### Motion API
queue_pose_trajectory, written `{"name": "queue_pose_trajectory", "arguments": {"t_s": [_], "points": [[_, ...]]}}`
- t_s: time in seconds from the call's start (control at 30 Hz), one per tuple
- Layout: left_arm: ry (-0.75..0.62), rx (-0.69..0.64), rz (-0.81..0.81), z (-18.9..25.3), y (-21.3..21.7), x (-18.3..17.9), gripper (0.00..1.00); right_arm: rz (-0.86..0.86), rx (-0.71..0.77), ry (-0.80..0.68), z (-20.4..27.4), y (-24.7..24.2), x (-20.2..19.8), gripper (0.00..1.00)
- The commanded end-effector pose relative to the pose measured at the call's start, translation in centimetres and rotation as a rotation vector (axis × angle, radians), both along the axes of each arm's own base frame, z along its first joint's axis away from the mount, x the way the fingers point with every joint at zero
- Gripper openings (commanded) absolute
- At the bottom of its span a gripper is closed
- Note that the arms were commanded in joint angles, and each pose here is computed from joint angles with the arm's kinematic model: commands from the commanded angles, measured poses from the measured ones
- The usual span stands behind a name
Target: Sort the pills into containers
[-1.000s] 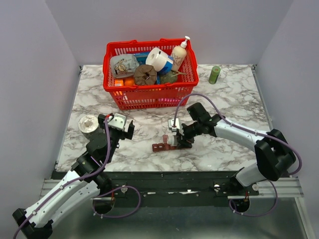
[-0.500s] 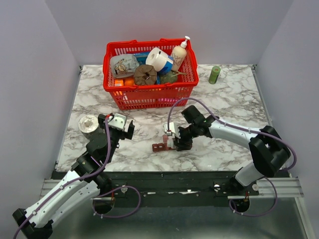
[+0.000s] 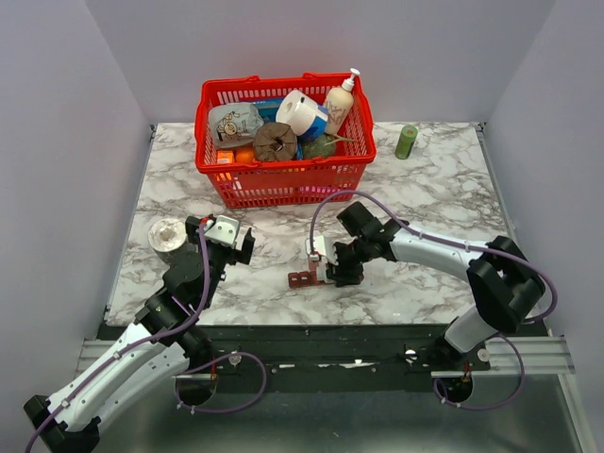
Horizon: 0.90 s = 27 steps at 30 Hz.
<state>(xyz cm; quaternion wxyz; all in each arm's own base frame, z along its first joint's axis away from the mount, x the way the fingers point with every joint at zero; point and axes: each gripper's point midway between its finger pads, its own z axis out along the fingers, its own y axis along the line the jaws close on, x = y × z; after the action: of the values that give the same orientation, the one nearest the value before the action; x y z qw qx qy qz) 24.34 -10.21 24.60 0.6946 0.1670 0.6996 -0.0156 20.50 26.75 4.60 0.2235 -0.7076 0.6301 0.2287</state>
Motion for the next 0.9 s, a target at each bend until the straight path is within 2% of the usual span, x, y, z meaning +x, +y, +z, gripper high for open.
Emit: {"name": "queue_pose_trajectory", "arguments": {"t_s": [0.0, 0.87], "points": [[-0.018, -0.004, 0.002, 0.29, 0.17, 0.02, 0.99, 0.015, -0.039, -0.025, 0.06, 0.11, 0.45, 0.13], [-0.025, -0.005, 0.001, 0.47, 0.26, 0.0, 0.99, -0.016, -0.181, -0.047, -0.46, -0.21, 0.86, 0.12]]}}
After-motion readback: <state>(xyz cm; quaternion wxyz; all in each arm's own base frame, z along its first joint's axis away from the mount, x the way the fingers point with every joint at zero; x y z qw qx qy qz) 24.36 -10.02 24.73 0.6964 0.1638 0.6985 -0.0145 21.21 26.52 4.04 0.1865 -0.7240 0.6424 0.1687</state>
